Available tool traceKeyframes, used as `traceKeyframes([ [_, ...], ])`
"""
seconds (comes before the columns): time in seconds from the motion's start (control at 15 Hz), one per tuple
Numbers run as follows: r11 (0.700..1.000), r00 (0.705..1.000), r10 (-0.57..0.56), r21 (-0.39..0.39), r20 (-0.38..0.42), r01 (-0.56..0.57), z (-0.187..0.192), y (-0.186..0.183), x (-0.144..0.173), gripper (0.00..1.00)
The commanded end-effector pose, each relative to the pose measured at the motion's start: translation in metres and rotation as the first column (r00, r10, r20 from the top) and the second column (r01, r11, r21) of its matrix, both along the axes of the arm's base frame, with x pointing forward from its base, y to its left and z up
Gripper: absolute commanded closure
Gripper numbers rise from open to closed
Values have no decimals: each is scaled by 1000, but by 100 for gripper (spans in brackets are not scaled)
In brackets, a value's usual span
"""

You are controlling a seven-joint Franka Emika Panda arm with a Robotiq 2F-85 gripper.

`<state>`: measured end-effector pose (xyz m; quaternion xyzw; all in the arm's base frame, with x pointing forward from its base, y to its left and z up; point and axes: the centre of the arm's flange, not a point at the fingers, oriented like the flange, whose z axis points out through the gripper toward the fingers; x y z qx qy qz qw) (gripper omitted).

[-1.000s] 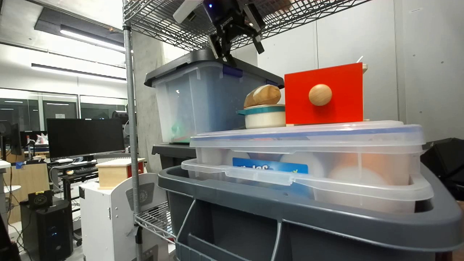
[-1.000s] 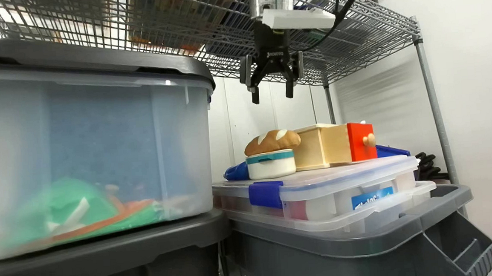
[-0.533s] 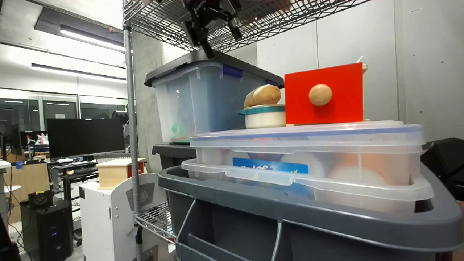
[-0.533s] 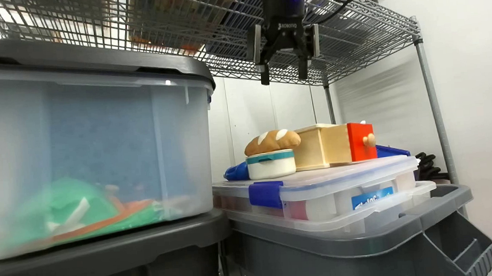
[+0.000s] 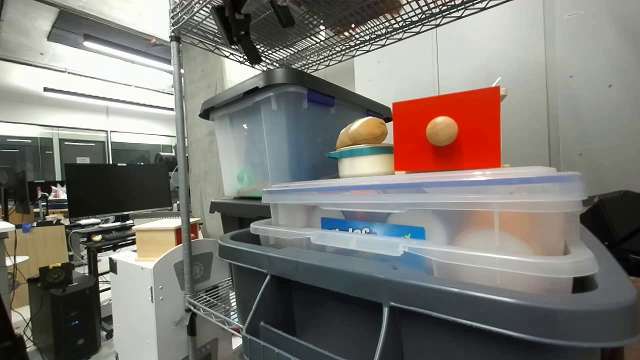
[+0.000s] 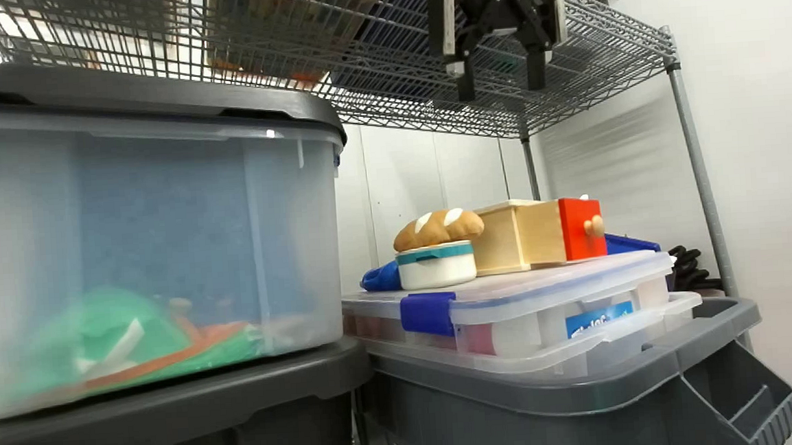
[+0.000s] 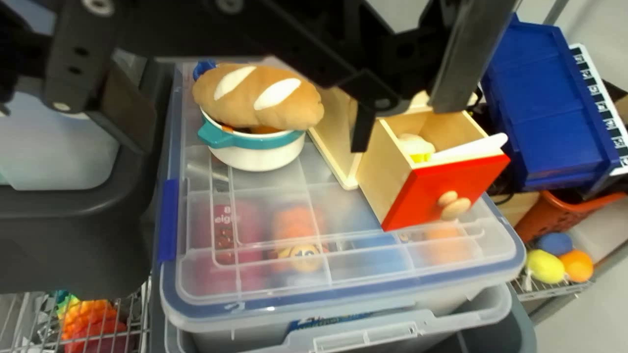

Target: Pick up the bread and put it in the bowl

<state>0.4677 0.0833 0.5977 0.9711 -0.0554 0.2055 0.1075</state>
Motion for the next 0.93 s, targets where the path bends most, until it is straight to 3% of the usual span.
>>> traceKeyframes([
  [0.0, 995, 994, -99, 1, -51, 99, -6, -5, -22, 0],
  [0.4, 985, 977, -164, 26, -138, 169, -37, -19, -21, 0],
  [0.87, 968, 970, -98, 205, -224, 145, -50, -46, -18, 0],
])
